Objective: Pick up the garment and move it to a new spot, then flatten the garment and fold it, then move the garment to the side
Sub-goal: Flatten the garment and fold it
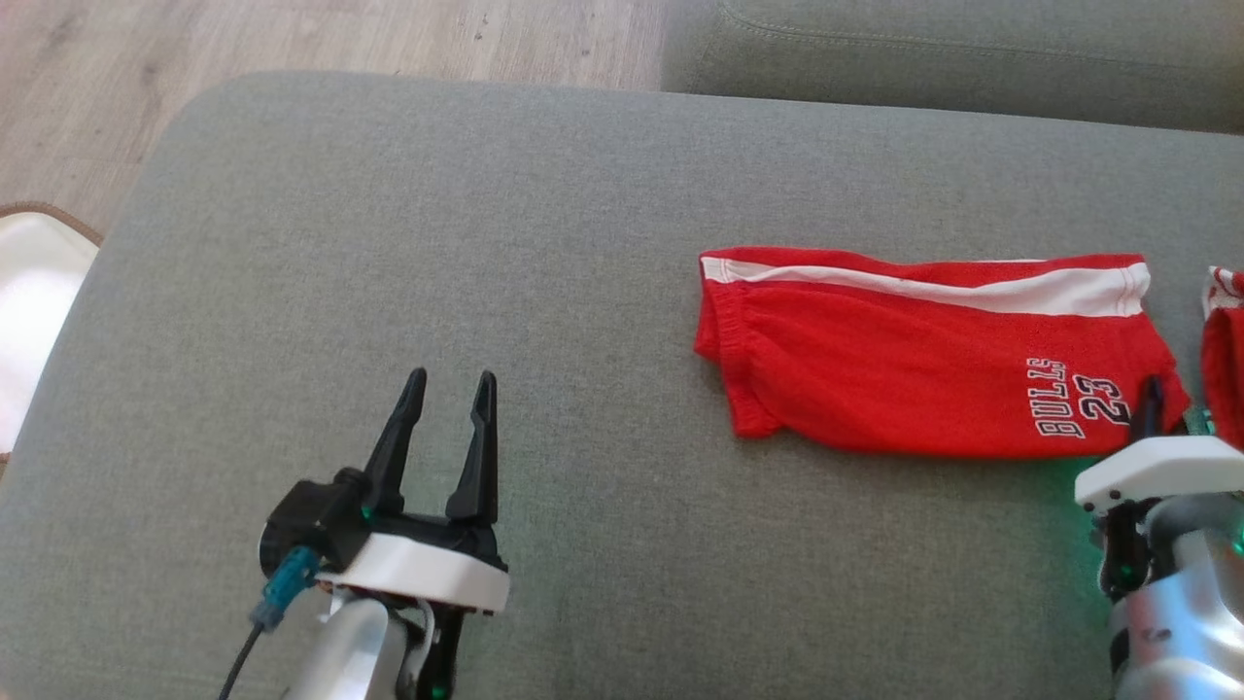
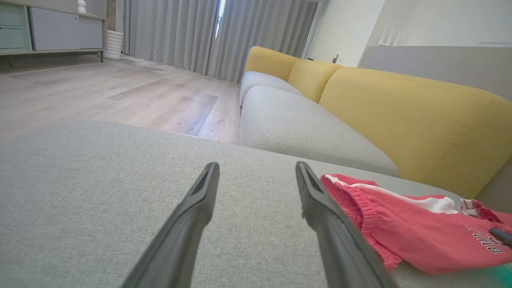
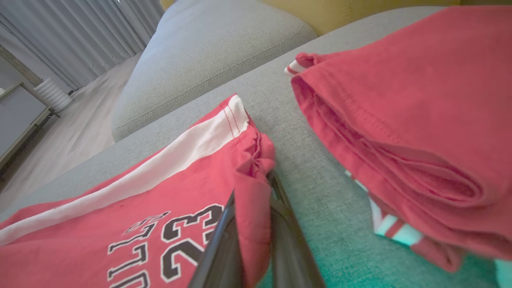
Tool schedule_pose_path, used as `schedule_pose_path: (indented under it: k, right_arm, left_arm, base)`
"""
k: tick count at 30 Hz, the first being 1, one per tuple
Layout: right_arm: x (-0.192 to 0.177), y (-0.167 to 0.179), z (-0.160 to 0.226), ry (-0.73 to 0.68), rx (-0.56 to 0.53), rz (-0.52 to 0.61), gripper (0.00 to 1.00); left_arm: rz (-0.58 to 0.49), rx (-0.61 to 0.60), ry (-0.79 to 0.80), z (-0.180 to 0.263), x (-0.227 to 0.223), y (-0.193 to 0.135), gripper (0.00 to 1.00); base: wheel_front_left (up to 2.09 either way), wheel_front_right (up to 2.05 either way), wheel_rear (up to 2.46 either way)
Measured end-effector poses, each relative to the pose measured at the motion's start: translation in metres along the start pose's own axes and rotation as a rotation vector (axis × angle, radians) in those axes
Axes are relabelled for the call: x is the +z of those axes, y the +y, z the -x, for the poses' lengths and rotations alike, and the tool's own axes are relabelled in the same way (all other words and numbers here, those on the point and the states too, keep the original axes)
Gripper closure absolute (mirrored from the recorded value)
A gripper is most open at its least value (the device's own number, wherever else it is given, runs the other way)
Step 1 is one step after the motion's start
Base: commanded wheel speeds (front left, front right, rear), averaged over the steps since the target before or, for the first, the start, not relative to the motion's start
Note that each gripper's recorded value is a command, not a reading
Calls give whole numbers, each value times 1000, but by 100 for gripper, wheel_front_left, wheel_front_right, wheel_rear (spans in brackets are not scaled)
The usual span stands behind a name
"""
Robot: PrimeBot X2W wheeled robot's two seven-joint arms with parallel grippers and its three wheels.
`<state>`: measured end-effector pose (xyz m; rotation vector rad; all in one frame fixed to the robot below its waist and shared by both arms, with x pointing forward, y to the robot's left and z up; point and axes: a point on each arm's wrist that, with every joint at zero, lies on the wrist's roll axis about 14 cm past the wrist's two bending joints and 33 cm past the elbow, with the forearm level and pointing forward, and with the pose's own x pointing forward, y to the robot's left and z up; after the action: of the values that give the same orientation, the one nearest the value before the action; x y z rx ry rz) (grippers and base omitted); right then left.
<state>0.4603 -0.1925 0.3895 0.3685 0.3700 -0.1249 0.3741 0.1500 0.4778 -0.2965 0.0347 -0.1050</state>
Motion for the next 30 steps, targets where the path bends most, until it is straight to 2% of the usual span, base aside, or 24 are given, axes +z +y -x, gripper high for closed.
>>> schedule_pose_path:
  k: [10, 18, 23, 30]
  right_arm:
    - [15, 50, -3, -58, 123, 19, 100]
    - [34, 137, 10, -96, 365, -3, 100]
    - [24, 199, 30, -64, 548, 7, 100]
    - [-8, 252, 57, 15, 720, 68, 100]
  left_arm:
    - [-5, 20, 4, 10, -2, 5, 0]
    - [-9, 52, -23, 26, 7, 14, 0]
    - [-11, 88, -13, 41, 2, 23, 0]
    - [-10, 139, -25, 54, 5, 37, 0]
  base:
    - [0, 0, 0]
    - [0, 0, 0]
    - [0, 0, 0]
    - [0, 0, 0]
